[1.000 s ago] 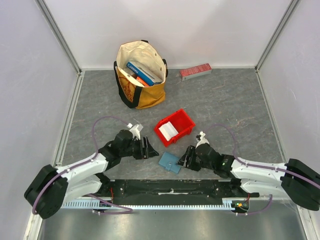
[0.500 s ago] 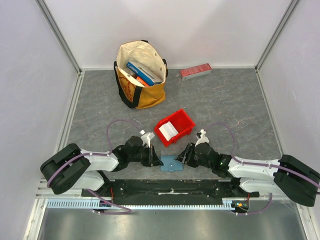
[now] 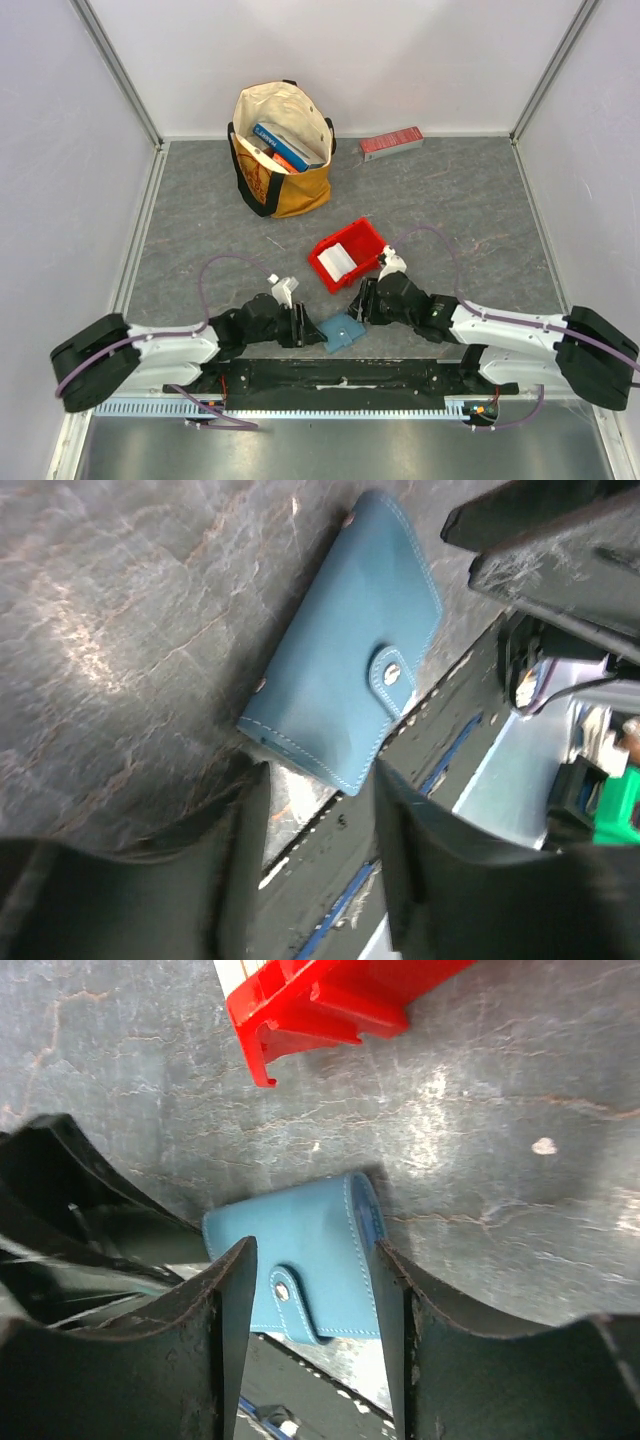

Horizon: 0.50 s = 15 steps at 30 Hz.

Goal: Put the credit cards into the card holder
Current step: Pick up the card holder from the corner of the board.

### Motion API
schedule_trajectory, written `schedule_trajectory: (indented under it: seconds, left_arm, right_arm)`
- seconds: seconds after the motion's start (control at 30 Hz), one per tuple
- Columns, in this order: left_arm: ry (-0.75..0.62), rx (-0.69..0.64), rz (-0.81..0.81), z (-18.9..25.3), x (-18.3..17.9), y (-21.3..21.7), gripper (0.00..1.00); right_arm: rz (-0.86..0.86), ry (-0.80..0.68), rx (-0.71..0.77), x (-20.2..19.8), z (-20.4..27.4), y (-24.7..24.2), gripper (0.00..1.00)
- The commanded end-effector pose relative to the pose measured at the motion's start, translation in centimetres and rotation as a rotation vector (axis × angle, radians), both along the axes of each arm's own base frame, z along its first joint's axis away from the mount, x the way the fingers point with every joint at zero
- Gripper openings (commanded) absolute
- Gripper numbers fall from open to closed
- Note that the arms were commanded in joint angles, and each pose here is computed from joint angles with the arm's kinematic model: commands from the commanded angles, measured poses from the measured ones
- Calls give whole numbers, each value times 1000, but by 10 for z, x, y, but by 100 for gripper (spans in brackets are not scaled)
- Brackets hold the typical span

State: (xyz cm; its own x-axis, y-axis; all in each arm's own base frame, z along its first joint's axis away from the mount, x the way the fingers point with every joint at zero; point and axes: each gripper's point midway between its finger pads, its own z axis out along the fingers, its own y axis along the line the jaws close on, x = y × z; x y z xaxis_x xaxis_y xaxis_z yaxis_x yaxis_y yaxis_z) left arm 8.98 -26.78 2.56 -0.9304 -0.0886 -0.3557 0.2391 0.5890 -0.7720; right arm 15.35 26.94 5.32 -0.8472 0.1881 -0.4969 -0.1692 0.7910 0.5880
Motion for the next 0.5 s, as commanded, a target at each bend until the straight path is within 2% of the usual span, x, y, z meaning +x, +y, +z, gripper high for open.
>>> schedule_trajectory:
  seconds: [0.0, 0.1, 0.17, 0.3, 0.47]
  left_arm:
    - [-97, 134, 131, 7, 27, 21, 63]
    - [-202, 150, 169, 26, 43, 27, 78]
    - [-257, 156, 154, 36, 50, 24, 83]
    - [-283, 172, 57, 39, 51, 7, 85]
    - [-231, 182, -57, 18, 44, -7, 85]
  right_arm:
    - [-11, -28, -155, -1, -1, -31, 60]
    - [-8, -14, -126, -12, 1, -40, 62]
    - [37, 2, -55, -24, 5, -36, 61]
    - [101, 96, 85, -49, 9, -22, 60]
    - [38, 176, 173, -60, -7, -17, 60]
